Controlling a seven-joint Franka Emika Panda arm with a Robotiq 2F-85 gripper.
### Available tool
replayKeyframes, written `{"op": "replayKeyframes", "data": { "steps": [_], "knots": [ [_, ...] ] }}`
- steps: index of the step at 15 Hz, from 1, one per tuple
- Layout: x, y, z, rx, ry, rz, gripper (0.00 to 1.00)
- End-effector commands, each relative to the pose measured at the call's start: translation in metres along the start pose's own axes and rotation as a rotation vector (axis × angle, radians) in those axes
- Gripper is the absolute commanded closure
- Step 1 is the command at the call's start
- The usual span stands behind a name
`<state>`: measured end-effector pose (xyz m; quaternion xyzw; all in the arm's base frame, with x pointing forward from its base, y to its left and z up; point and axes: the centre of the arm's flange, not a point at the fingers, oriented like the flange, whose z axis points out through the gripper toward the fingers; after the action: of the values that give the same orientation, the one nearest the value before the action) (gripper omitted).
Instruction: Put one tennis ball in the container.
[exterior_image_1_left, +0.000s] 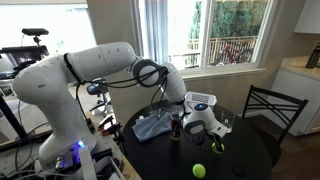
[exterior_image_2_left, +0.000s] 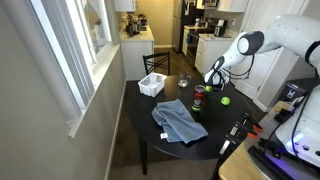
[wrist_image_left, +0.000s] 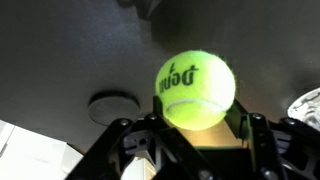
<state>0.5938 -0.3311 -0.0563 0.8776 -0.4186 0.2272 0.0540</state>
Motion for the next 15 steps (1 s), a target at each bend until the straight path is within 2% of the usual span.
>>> {"op": "replayKeyframes", "data": {
  "steps": [1,3,7,12,15],
  "knots": [
    [-0.005,-0.001,-0.06,0.05,-0.014,-0.01,0.63],
    [-0.008,-0.01,-0.078,0.072,-0.006,-0.016,0.63],
    [-0.013,-0.025,-0.122,0.106,0.063,-0.044,0.63],
    [-0.007,-0.017,-0.171,0.117,0.156,-0.042,0.63],
    [0.003,-0.015,-0.194,0.126,0.166,-0.045,0.63]
  ]
}}
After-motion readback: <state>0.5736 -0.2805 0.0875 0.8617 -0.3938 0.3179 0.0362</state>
